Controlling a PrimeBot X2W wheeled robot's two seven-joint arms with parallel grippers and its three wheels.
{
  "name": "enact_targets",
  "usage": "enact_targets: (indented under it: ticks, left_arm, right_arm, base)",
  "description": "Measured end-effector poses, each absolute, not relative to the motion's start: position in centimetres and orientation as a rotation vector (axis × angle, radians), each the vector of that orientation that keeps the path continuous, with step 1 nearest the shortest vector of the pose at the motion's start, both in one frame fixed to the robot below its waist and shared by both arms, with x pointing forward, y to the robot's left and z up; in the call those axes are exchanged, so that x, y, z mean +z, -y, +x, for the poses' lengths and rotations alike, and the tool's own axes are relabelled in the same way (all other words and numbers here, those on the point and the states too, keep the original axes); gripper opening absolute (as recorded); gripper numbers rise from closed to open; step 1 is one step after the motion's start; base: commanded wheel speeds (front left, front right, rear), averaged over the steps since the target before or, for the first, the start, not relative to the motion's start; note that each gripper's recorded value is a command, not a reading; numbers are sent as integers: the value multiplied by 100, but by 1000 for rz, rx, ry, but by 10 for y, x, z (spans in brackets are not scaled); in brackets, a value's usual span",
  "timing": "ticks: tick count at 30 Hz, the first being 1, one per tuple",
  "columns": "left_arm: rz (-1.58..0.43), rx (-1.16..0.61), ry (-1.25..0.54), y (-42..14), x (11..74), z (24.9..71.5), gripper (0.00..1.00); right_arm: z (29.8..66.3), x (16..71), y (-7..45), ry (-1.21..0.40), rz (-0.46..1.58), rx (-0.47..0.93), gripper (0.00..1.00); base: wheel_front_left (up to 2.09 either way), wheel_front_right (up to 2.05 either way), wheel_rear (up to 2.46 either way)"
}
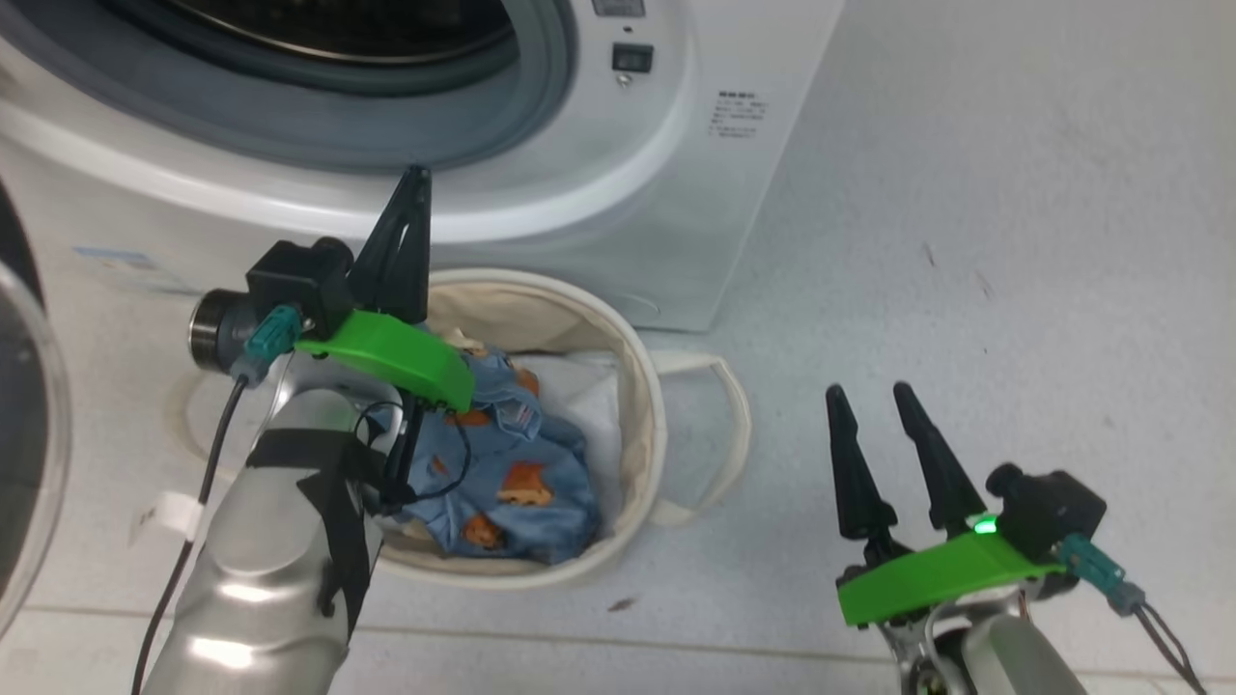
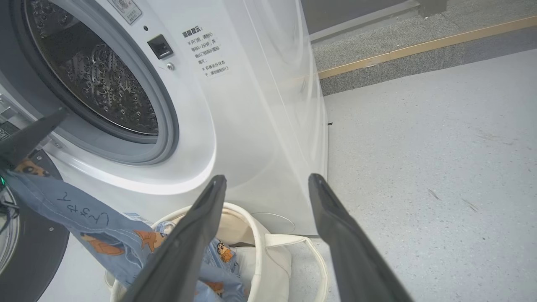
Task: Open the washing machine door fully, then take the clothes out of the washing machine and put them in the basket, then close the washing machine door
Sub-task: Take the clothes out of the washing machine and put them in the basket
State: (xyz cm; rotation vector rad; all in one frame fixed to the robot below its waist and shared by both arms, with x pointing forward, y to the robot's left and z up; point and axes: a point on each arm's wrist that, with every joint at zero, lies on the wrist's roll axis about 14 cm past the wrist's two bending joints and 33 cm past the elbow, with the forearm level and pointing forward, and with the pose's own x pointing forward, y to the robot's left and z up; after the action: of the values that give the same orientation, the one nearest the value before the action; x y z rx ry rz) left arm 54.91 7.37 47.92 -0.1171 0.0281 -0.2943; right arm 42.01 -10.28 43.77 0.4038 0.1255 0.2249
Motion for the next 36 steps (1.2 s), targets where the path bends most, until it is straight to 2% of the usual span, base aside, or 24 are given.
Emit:
enact_targets:
  ticks: [12, 25, 26, 27, 36]
  left_arm:
    - [-20, -359, -385, -64, 346, 536, 0]
    - [38, -386, -538, -56, 296, 525, 0]
    - [45, -379, -546, -58, 294, 524, 47]
    - [51, -371, -550, -59, 293, 524, 100]
    - [78, -341, -487, -68, 315, 534, 100]
  right_arm:
    - [434, 417, 116, -162, 392, 185, 100]
    - [434, 411, 132, -171, 384, 141, 100]
    - [434, 412, 132, -168, 382, 140, 100]
    - [435, 413, 133, -164, 382, 140, 100]
    - [437, 422, 127, -142, 394, 158, 100]
  base:
    - [0, 0, 0]
    - [0, 0, 0]
    - [0, 0, 0]
    - [0, 0, 0]
    - [0, 0, 0]
